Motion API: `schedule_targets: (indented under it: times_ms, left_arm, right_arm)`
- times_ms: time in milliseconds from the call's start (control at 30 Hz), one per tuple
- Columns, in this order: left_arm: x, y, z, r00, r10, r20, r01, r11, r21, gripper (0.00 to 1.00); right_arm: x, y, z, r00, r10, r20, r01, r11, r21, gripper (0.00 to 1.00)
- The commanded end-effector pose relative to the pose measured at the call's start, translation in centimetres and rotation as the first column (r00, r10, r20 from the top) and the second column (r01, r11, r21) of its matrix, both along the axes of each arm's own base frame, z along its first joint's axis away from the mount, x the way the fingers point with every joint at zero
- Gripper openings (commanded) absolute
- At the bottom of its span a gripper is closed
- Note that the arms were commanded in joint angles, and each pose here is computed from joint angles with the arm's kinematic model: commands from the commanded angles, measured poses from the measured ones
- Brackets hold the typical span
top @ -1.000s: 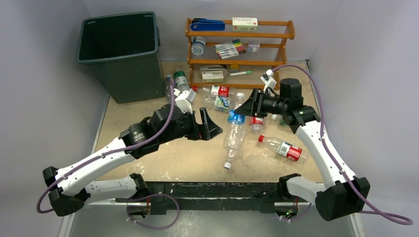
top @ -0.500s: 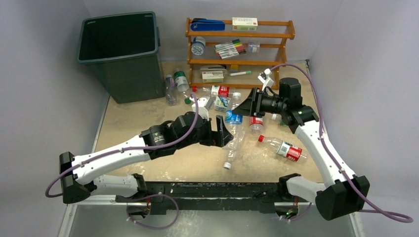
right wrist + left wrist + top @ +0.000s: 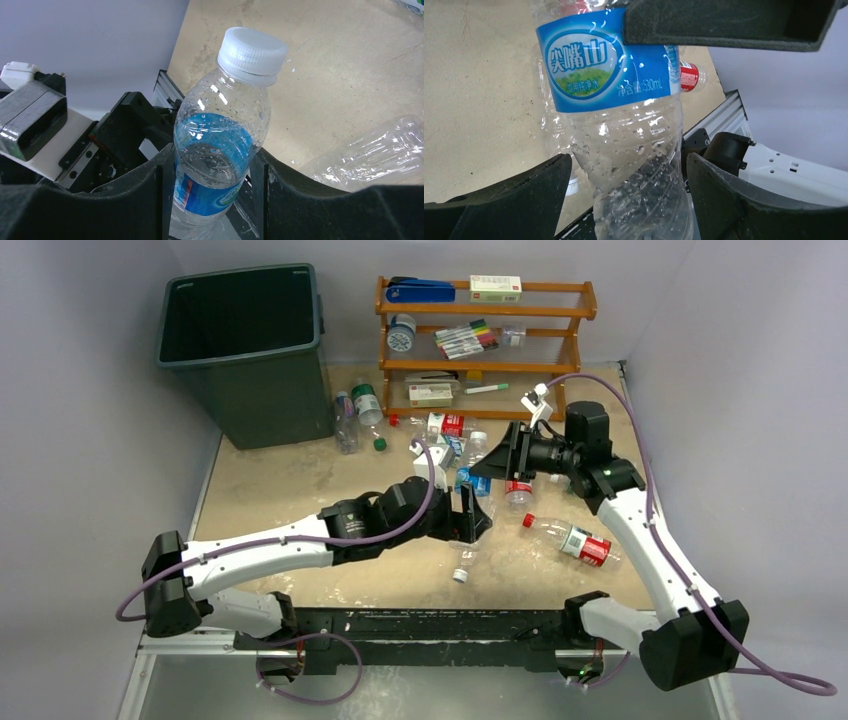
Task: Put the plastic bottles in the bin
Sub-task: Pick up the plastic bottle at the center of the board.
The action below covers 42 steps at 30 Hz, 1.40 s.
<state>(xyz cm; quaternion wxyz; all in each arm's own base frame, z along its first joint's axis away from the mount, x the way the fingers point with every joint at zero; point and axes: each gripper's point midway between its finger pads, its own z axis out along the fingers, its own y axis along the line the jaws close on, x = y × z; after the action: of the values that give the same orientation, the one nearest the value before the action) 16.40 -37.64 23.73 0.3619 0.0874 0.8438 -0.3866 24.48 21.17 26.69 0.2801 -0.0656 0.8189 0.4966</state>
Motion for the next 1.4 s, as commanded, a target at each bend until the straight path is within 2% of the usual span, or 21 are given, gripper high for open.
schedule_targets:
  times_ms: [0, 167, 333, 467, 833, 1100, 1367]
  left_arm:
    - [0.9, -1.0, 2.2, 0.998, 0.036, 0.044, -0.032, 0.996, -0.079, 0.81]
    - [1.0, -1.2, 2.2, 0.998, 0.032, 0.051, -0.028, 0.997, -0.070, 0.67]
    - [1.0, -1.2, 2.2, 0.998, 0.029, 0.057, -0.025, 0.998, -0.065, 0.63]
    - [1.0, -1.1, 2.2, 0.998, 0.027, 0.061, -0.024, 0.998, -0.062, 0.61]
    - [2.0, 0.2, 3.4, 0.993, 0.065, 0.103, -0.062, 0.998, -0.029, 0.61]
    - [4.7, 3.9, 4.5, 0.987, 0.131, 0.092, -0.131, 0.991, 0.003, 0.61]
    - [7.6, 7.7, 7.4, 0.972, 0.192, 0.136, -0.197, 0.980, 0.021, 0.61]
  right_arm:
    - [-0.9, 0.4, 1.7, 0.998, 0.035, 0.056, -0.038, 0.998, 0.041, 0.53]
    - [-1.0, 0.5, 1.2, 0.998, 0.038, 0.049, -0.041, 0.998, 0.049, 0.53]
    - [-1.1, 0.5, 1.0, 0.998, 0.042, 0.045, -0.044, 0.998, 0.048, 0.54]
    - [-1.2, 0.5, 1.1, 0.998, 0.044, 0.050, -0.046, 0.998, 0.050, 0.71]
    - [-2.4, 0.0, 1.6, 0.998, 0.045, 0.039, -0.047, 0.998, 0.034, 1.00]
    - [-4.0, -1.2, 6.1, 0.988, -0.040, 0.150, 0.033, 0.998, 0.052, 1.00]
    - [-5.6, -2.0, 5.1, 0.988, -0.072, 0.137, 0.067, 0.997, 0.038, 1.00]
